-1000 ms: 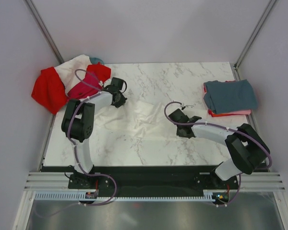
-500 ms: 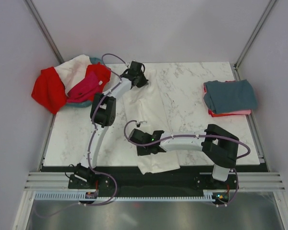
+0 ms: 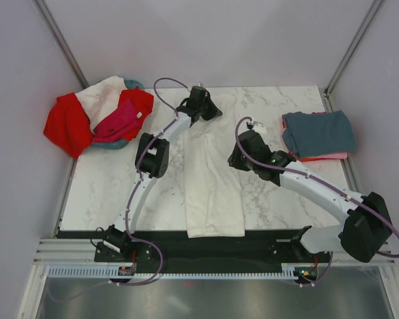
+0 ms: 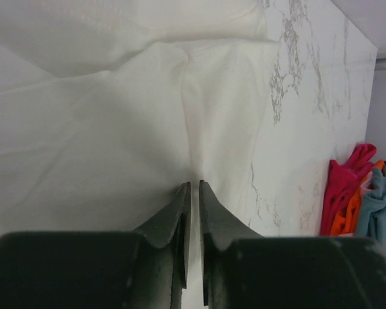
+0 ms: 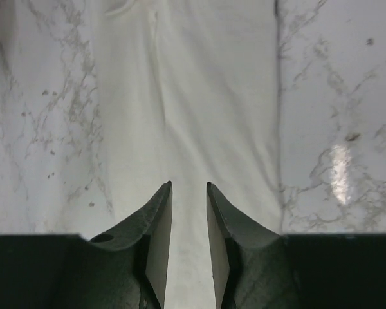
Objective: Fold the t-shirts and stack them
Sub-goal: Fold the tshirt
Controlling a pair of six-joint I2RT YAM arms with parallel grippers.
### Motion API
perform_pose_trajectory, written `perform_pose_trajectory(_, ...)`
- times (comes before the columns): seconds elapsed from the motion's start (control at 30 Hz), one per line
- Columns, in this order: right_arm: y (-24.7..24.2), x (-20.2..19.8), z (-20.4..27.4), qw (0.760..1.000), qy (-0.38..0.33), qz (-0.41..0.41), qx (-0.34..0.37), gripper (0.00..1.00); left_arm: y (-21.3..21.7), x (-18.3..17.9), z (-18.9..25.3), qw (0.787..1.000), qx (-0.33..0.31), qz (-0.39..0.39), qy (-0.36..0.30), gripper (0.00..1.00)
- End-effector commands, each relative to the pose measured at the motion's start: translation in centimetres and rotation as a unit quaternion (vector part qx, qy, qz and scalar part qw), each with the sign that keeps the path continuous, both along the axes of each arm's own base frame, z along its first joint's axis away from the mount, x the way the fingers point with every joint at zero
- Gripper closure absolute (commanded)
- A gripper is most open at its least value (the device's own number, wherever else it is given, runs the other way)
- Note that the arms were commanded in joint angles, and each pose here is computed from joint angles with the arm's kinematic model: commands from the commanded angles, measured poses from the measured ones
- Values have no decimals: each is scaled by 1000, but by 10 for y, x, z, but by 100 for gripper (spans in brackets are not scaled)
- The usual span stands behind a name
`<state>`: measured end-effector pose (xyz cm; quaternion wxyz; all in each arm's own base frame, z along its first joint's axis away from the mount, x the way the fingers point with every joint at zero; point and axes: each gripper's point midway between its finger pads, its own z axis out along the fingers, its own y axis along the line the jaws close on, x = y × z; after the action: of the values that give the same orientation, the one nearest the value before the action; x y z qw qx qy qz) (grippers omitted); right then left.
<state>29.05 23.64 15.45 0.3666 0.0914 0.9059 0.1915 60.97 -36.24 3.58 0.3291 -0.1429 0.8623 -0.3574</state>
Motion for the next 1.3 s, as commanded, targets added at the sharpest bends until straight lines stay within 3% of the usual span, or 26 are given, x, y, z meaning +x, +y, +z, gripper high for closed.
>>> perform_pose_trajectory(0.0, -35, 9, -5, 999, -5, -8, -32, 64, -9, 3, 59, 997, -23, -33, -63, 82)
perform_pose_trajectory(0.1, -64, 36, -4, 999, -2, -35, -11, 65, 4, -3, 111, 995, -20, -38, -95, 62)
perform_pose_trajectory(0.27, -79, 71, -18, 998, 10, -44, 46, 65, 22, -27, 181, 989, -21, -60, -135, 50)
perform_pose_trajectory(0.3, -79, 80, -17, 998, 8, -47, 50, 64, 26, -36, 173, 990, -12, -67, -124, 50)
perform_pose_trajectory(0.33, -79, 86, -20, 997, 11, -44, 57, 64, 32, -47, 203, 987, -16, -69, -143, 49)
perform_pose_trajectory(0.4, -80, 107, -35, 997, 25, -50, 57, 62, 41, -65, 190, 989, 3, -77, -127, 45)
perform_pose_trajectory(0.43, -76, 113, -40, 997, 30, -42, 63, 59, 48, -79, 220, 986, 2, -77, -149, 44)
perform_pose_trajectory(0.53, -73, 144, -56, 995, 27, -37, 86, 55, 65, -114, 196, 989, 32, -89, -112, 41)
perform_pose_trajectory(0.57, -71, 158, -64, 994, 19, -32, 103, 55, 72, -130, 213, 988, 31, -93, -121, 41)
perform_pose_trajectory(0.6, -70, 168, -63, 992, 12, -38, 117, 55, 78, -148, 185, 991, 37, -97, -84, 41)
perform_pose_trajectory(0.67, -71, 185, -80, 990, 21, -40, 133, 54, 82, -176, 196, 990, 20, -109, -88, 41)
perform_pose_trajectory(0.7, -69, 200, -74, 989, 12, -40, 142, 54, 82, -196, 170, 991, 24, -118, -58, 41)
perform_pose_trajectory(0.77, -69, 213, -96, 988, 30, -44, 148, 53, 81, -217, 165, 990, 28, -125, -55, 41)
perform_pose_trajectory(1.0, -58, 269, -113, 982, 30, -41, 184, 52, 44, -316, 137, 979, 41, -197, -23, 38)
perform_pose_trajectory(1.27, -57, 307, -139, 979, 43, -65, 190, 53, 1, -385, 93, 964, 85, -250, 26, 36)
